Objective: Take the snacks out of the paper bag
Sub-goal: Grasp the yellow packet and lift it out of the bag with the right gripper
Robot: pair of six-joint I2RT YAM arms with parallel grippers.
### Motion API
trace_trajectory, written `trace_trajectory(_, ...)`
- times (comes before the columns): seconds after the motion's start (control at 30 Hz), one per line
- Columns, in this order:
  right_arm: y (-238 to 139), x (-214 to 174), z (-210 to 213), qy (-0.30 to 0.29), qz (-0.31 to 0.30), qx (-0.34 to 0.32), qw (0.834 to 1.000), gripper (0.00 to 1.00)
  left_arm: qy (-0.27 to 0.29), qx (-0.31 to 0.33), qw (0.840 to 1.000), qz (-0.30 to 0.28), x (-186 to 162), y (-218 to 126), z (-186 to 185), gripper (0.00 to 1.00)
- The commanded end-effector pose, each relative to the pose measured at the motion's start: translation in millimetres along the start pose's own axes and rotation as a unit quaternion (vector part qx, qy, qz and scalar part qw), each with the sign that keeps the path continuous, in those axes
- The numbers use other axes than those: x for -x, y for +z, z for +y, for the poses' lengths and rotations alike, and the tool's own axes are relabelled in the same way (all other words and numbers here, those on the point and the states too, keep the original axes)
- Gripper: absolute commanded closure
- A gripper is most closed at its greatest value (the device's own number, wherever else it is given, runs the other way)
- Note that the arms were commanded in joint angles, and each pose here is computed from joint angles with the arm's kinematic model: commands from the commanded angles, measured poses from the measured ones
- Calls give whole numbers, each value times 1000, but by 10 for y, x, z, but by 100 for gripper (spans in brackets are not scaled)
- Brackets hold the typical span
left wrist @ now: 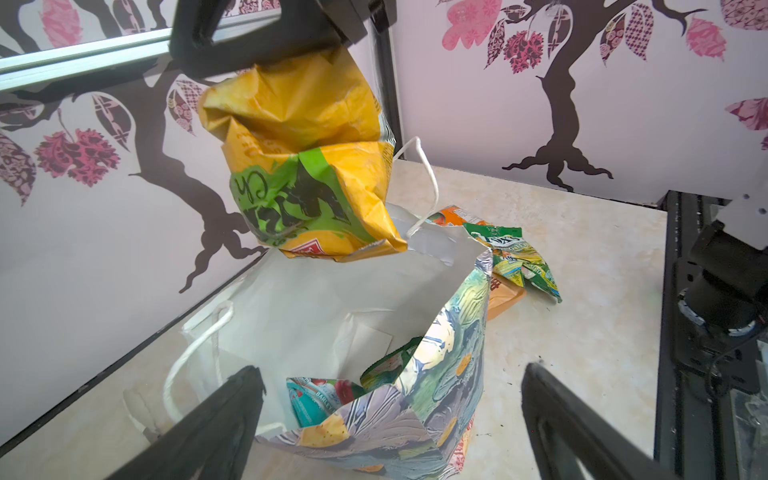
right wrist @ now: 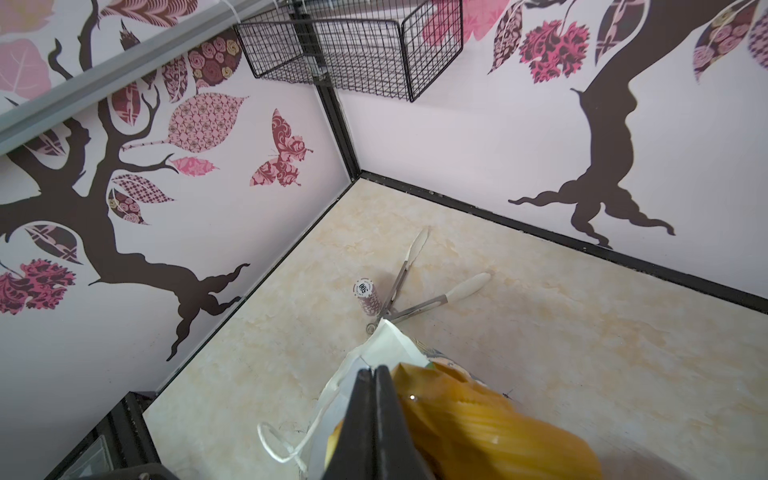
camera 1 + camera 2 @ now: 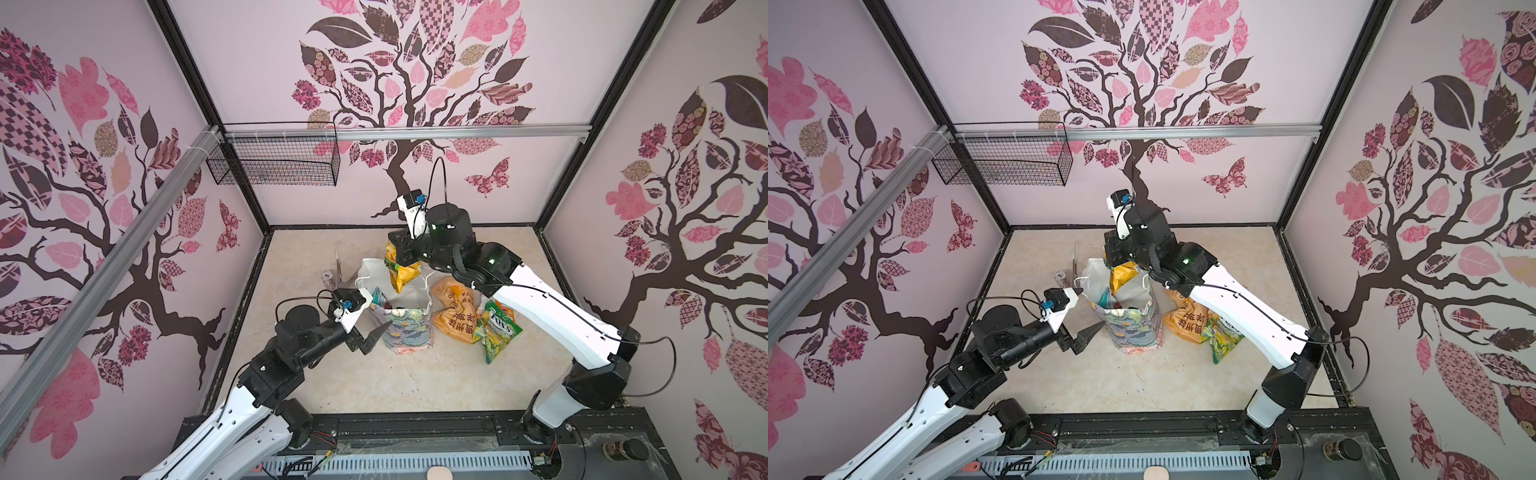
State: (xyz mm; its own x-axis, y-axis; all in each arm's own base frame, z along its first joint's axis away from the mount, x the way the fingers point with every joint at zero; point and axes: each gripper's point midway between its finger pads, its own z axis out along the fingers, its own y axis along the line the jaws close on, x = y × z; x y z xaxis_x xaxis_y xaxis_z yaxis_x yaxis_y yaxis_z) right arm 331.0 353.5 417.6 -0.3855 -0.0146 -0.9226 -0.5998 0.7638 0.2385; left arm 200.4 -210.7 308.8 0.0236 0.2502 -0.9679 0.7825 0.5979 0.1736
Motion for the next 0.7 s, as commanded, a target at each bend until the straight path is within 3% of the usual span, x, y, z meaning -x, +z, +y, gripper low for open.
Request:
trace_trajectory(0.0,-408,505,-41,-1,-80,-17,997,100,2,-28,999,-24,129,-33,-87,1)
trace_trajectory(0.47,-1001,870,-638,-42,-173,-180,967,100,-4,-123,992,-25,135,10,-392,2)
trace_trajectory(0.67,-1146,817,-1241,-29,-182,-262,947,100,-12,-149,989,-16,120,47,-467,2)
